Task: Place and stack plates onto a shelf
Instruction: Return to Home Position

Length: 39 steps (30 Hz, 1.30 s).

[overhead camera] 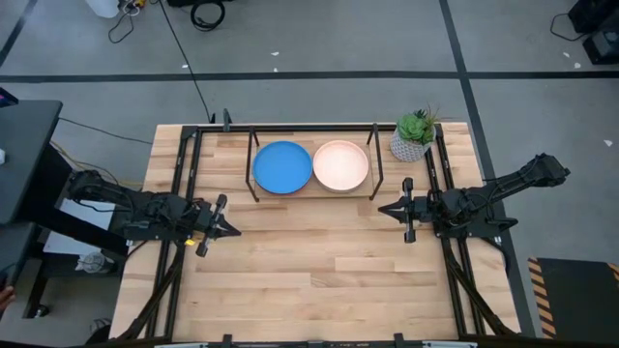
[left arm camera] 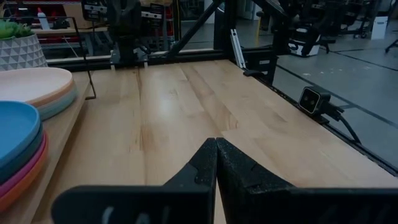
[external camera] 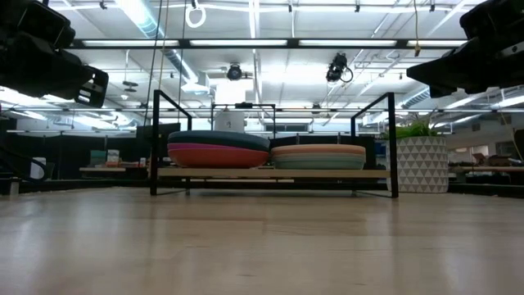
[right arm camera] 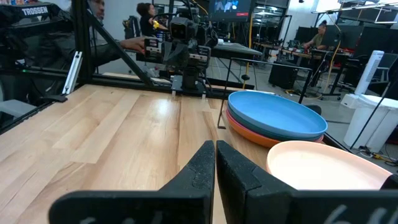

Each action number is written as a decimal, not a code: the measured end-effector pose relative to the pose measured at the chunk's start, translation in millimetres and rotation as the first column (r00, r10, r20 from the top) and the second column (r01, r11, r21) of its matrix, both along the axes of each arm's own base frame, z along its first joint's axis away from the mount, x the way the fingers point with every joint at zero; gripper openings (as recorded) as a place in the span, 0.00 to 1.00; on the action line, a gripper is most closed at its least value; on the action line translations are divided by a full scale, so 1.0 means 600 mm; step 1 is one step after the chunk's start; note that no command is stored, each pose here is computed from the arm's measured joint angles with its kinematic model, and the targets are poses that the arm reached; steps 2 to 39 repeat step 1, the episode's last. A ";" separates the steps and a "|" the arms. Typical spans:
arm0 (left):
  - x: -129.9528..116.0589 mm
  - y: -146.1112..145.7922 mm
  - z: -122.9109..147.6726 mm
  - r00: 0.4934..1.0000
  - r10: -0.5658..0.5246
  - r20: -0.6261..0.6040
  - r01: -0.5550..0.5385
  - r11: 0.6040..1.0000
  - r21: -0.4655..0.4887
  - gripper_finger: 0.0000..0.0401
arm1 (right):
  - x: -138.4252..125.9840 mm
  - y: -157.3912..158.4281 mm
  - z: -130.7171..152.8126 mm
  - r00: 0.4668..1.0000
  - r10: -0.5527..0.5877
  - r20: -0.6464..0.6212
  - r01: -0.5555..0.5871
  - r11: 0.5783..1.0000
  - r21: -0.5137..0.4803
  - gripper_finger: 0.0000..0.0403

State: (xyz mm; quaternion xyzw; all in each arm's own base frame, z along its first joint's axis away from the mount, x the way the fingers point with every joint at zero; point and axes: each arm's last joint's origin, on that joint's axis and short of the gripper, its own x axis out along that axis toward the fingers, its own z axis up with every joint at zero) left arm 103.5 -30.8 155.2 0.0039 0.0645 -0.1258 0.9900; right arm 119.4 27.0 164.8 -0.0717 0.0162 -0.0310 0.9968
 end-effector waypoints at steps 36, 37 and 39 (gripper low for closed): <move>0.000 0.000 0.000 1.000 0.000 0.000 0.000 1.000 0.000 0.03 | 0.000 0.000 0.000 1.000 0.000 0.000 0.000 1.000 0.000 0.06; 0.000 0.000 0.000 1.000 0.000 0.000 0.000 1.000 0.000 0.03 | 0.000 0.000 0.000 1.000 0.000 0.000 0.000 1.000 0.000 0.06; 0.000 0.000 0.000 1.000 0.000 0.000 0.000 1.000 0.000 0.03 | 0.000 0.000 0.000 1.000 0.000 0.000 0.000 1.000 0.000 0.06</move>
